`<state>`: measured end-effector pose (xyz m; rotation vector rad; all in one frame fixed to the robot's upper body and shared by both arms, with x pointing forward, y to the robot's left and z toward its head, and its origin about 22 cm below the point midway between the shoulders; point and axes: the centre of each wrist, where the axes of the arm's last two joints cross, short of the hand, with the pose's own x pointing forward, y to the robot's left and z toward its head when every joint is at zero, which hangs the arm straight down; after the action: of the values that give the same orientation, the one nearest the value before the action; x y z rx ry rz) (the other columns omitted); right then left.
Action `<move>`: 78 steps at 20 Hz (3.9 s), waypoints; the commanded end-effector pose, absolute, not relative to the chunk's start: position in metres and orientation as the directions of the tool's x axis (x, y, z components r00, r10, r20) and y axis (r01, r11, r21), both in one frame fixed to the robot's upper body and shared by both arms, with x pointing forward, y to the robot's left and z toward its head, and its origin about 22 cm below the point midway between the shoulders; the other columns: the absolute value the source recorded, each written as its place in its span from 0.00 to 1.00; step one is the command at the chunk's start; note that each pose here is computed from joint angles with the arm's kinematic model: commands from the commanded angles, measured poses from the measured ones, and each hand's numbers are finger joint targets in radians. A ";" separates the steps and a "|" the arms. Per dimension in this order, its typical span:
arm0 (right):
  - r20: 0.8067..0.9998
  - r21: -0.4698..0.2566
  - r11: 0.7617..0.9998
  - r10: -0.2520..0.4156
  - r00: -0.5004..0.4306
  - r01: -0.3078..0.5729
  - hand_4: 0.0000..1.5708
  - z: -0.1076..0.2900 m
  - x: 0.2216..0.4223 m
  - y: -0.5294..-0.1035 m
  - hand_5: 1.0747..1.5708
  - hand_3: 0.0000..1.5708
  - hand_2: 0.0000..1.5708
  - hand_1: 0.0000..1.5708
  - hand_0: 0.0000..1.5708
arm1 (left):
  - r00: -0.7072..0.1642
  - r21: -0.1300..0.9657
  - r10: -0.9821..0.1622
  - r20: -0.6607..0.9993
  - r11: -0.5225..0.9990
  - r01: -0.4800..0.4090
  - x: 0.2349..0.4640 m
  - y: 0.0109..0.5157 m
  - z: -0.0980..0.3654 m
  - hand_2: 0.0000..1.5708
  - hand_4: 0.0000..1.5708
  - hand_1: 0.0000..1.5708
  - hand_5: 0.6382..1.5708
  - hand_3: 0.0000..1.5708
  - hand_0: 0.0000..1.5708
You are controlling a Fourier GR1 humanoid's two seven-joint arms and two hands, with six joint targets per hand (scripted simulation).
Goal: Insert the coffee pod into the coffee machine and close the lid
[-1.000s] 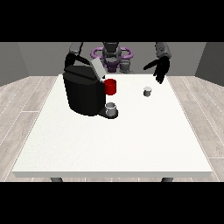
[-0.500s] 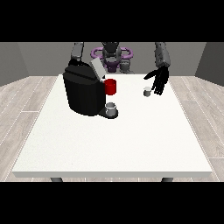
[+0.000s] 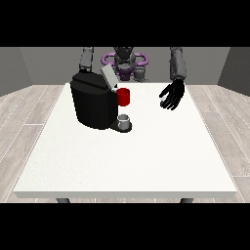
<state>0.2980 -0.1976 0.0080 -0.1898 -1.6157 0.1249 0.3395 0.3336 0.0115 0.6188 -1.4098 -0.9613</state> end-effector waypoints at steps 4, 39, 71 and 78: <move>0.981 -0.190 0.981 0.190 -0.032 -0.025 0.00 0.001 0.293 -0.187 1.00 0.00 0.00 0.00 0.00 | -0.099 0.912 -0.922 0.375 0.348 0.216 0.348 0.329 0.003 0.65 0.26 0.59 1.00 0.54 0.59; 0.955 -0.260 0.964 0.247 0.161 0.060 0.00 -0.044 0.293 -0.217 1.00 0.00 0.00 0.00 0.00 | -0.252 0.842 -0.850 0.462 0.332 0.425 0.418 0.259 0.093 0.89 0.35 0.91 1.00 0.85 0.91; 0.969 -0.209 0.976 0.216 -0.123 0.068 0.00 0.052 0.343 -0.201 1.00 0.00 0.00 0.00 0.00 | -0.251 0.889 -0.854 0.457 0.429 0.158 0.458 0.244 0.283 0.81 0.30 0.77 1.00 0.79 0.77; 0.963 -0.232 0.966 0.245 -0.116 0.109 0.10 0.060 0.352 -0.215 1.00 0.00 0.00 0.00 0.00 | -0.307 0.893 -0.839 0.450 0.412 0.184 0.461 0.228 0.260 0.82 0.28 0.80 1.00 0.78 0.80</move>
<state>0.3439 -0.2075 0.0511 -0.2506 -1.6882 0.1313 0.4594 0.2396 0.2656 0.6187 -1.5396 -1.1223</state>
